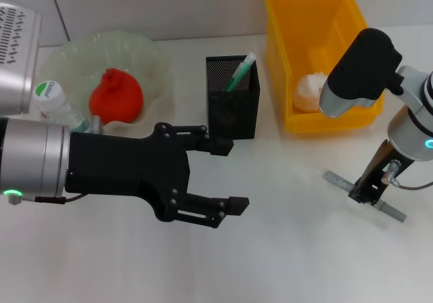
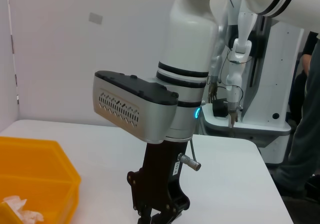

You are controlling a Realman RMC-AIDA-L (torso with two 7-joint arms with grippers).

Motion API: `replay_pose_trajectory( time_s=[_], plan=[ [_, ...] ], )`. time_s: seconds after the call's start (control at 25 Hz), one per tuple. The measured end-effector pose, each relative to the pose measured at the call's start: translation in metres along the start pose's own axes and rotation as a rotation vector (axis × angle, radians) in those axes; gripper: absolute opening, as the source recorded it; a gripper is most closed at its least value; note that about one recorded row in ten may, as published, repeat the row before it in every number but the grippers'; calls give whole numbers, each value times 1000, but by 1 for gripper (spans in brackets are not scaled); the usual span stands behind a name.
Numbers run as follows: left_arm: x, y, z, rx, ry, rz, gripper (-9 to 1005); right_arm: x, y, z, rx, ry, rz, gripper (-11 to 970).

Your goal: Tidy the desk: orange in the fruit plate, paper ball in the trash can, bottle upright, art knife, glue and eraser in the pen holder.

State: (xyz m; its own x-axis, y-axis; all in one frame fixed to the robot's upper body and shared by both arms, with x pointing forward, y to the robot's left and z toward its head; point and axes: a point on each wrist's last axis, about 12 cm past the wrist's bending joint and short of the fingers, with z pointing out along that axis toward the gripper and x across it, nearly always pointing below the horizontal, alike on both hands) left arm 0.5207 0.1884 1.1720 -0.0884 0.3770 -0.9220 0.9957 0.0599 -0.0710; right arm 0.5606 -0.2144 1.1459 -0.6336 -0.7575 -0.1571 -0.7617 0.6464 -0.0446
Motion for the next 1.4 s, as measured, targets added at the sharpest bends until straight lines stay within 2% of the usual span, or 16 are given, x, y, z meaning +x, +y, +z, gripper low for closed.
replay_pose_trajectory(
  time_s=[0.64,1.4],
  plan=[
    [-2,1,1,0,-2,5,846,2,-4,-25,122,-171,7,133],
    [0,5,3,-18,-28,-16,846,-17,-11,-57,292,-419,-24,132]
  ],
)
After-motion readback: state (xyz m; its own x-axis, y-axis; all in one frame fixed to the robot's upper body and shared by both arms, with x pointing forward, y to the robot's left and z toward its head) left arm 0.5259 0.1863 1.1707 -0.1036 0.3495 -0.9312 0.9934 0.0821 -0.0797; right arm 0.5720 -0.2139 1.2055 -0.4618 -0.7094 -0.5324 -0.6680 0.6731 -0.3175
